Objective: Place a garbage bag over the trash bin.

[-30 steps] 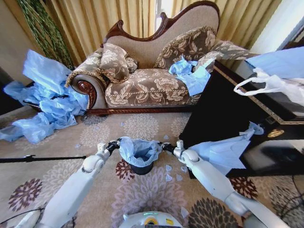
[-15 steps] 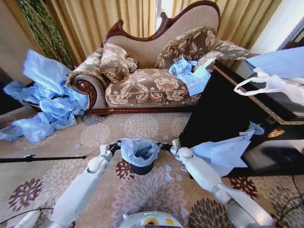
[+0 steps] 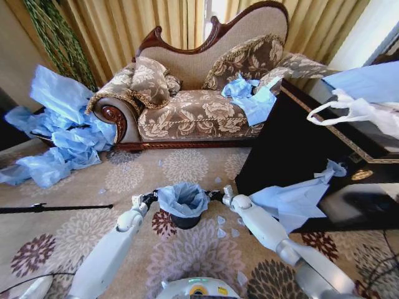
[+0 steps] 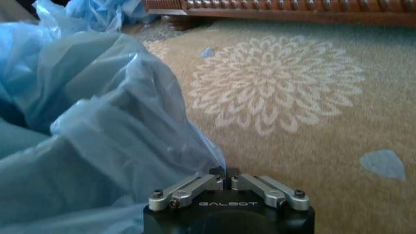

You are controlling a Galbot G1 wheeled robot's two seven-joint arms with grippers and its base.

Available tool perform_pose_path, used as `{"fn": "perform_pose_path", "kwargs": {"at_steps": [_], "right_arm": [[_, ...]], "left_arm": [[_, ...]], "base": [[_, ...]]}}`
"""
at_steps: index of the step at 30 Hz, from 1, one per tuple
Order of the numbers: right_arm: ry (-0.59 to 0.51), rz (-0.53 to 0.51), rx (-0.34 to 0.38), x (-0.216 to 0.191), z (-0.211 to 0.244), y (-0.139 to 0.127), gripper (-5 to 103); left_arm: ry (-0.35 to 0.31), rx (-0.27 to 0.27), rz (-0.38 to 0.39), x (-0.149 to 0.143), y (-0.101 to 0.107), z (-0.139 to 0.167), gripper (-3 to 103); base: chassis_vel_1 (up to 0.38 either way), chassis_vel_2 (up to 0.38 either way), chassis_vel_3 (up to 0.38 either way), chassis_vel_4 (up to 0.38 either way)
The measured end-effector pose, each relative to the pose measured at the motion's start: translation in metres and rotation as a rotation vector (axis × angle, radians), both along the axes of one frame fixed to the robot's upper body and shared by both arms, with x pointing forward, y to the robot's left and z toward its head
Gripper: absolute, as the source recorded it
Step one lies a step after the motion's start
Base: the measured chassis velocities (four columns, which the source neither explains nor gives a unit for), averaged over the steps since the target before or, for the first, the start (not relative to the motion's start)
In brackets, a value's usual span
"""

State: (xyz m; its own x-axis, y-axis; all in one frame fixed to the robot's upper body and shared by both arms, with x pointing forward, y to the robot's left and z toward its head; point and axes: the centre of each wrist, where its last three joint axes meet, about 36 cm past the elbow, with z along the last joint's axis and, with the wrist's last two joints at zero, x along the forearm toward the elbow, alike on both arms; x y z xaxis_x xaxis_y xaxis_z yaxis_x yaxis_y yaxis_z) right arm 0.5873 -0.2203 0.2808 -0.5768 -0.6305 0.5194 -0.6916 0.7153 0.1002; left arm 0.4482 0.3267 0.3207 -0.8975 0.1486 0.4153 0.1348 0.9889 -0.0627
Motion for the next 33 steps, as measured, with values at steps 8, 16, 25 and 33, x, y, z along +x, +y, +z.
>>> {"fn": "perform_pose_path", "kwargs": {"at_steps": [8,16,25,33], "right_arm": [[-0.005,0.003,-0.014,-0.017,-0.017,-0.004,0],[-0.058,0.009,-0.034,-0.033,-0.034,0.000,0],[-0.079,0.006,-0.052,-0.053,-0.052,0.003,0],[-0.071,-0.033,-0.035,-0.067,-0.072,0.021,0]], "left_arm": [[0.040,0.009,-0.022,-0.025,-0.003,-0.019,0],[0.051,0.020,-0.045,-0.042,-0.009,-0.038,0],[0.051,0.047,-0.055,-0.049,-0.010,-0.050,0],[0.056,0.090,-0.046,-0.048,-0.004,-0.065,0]], "base": [[0.000,0.000,0.000,0.000],[0.000,0.000,0.000,0.000],[0.000,0.000,0.000,0.000],[0.000,0.000,0.000,0.000]]}}
